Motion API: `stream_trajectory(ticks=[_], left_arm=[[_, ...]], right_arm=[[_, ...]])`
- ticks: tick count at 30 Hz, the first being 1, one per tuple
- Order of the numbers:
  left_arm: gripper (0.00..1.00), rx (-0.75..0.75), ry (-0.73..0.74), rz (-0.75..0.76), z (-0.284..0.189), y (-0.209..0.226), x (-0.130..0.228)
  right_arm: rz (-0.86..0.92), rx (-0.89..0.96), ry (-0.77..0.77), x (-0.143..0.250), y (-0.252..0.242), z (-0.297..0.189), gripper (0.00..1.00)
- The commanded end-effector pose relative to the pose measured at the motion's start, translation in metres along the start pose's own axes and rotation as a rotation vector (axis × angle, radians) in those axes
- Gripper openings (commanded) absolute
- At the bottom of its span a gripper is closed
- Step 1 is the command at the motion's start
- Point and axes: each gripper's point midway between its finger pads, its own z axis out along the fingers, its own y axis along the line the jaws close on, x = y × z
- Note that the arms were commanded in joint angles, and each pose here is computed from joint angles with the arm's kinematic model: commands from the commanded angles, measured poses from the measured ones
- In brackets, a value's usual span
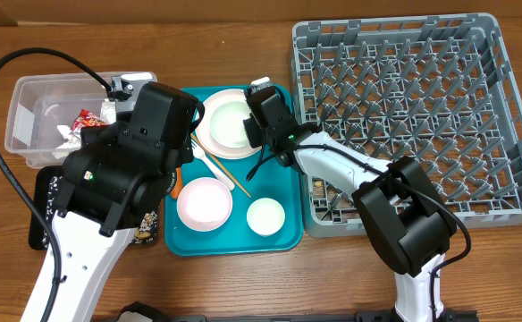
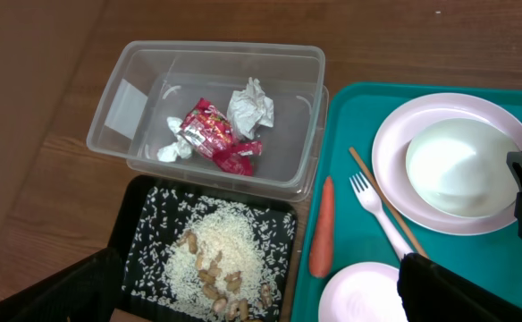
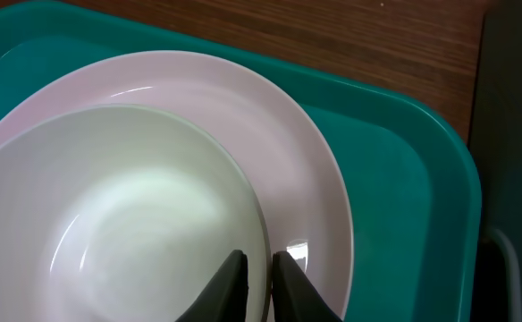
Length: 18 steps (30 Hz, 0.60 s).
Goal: Sort waste into correct bins and load items into the dishwasher
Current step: 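Lower the right gripper onto the white bowl rim and grasp it, then lift the white bowl with the right gripper and carry it into the rack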
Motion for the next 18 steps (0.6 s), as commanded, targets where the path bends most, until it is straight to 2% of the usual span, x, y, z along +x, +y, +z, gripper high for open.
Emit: stream_trajectory(ticks=[1,3,11,14,18], left_arm=[[1.0,-0.012,-0.016,-0.021,-0.002,0.002,-0.005],[1.0,-0.012,-0.015,-0.021,-0.002,0.003,-0.005],[1.0,-0.012,-0.016,-0.021,-0.002,0.002,-0.005],[1.0,-0.012,-0.016,-0.021,-0.002,0.002,-0.005],[1.0,-0.012,-0.016,-0.021,-0.002,0.002,-0.005]], right_arm=[[0.005,0.0,-0.008,-0.005,-0.001,0.001,0.15],[0.003,-0.003,0.007,-0.002,0.0,0.001,0.2],[0.003,-0.039,0.042,0.006,0.005,0.001,0.2],[0.004,-0.041,0.035,0.004,0.006,0.001,0.15],[0.007,-0.045,0.01,-0.006,0.007,-0.003,0.04]])
